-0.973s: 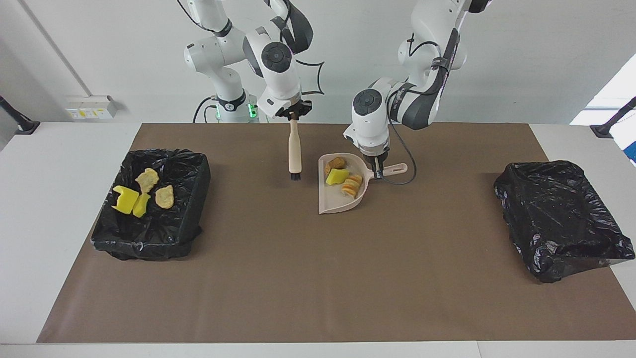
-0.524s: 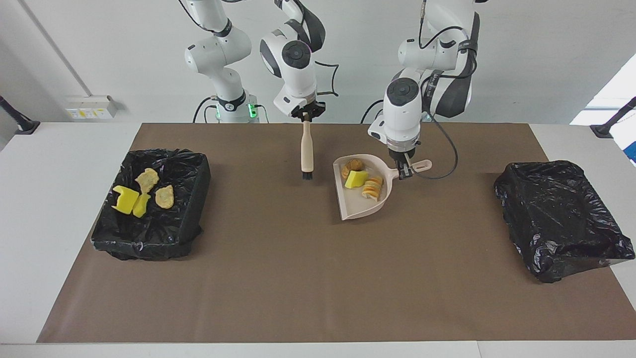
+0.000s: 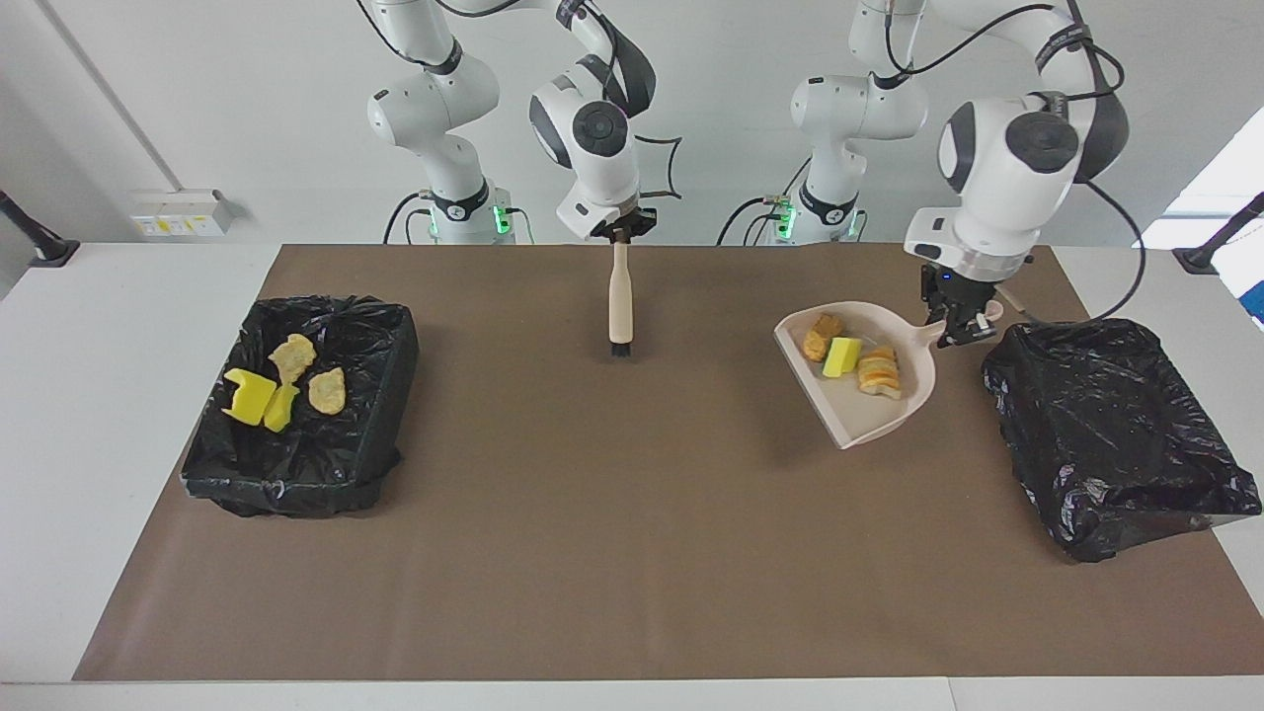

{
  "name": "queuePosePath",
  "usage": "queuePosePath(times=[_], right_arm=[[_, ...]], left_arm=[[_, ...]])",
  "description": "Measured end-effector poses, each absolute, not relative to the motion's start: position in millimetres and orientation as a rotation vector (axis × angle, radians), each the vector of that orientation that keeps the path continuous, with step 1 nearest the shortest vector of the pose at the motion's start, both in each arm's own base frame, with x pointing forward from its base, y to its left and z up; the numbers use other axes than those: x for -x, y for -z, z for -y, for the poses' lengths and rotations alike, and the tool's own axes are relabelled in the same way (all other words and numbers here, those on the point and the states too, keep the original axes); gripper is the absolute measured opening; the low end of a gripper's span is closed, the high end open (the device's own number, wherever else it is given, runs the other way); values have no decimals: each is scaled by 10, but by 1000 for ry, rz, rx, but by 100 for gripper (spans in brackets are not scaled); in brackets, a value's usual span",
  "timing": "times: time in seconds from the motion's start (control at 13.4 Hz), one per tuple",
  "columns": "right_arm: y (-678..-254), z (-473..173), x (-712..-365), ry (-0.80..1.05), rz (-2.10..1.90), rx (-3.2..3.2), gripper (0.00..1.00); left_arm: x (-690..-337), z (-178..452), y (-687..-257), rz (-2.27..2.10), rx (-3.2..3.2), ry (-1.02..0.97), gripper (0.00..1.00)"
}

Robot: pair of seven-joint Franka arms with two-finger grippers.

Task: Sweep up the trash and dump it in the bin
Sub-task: 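Carry the dustpan to the other bin and tip it with the left gripper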

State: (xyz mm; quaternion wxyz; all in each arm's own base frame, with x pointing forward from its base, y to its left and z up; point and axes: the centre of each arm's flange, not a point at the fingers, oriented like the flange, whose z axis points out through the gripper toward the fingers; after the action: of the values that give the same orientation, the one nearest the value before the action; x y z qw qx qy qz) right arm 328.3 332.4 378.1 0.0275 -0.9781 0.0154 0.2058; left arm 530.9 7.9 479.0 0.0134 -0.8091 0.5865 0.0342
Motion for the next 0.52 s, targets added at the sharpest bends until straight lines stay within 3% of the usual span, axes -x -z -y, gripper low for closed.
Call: queuePosePath(times=[0.22,0.52], right_arm=[[-3687,-3293,-3277,-615,-64,3020,26],[-3599,-3293,-3289,-579,-79,3015,26]], left_arm=[[-5235,-1190,-4889,-1790,2591,12,31],[-5236,-2174,-5087,-1805,2434,143,31]])
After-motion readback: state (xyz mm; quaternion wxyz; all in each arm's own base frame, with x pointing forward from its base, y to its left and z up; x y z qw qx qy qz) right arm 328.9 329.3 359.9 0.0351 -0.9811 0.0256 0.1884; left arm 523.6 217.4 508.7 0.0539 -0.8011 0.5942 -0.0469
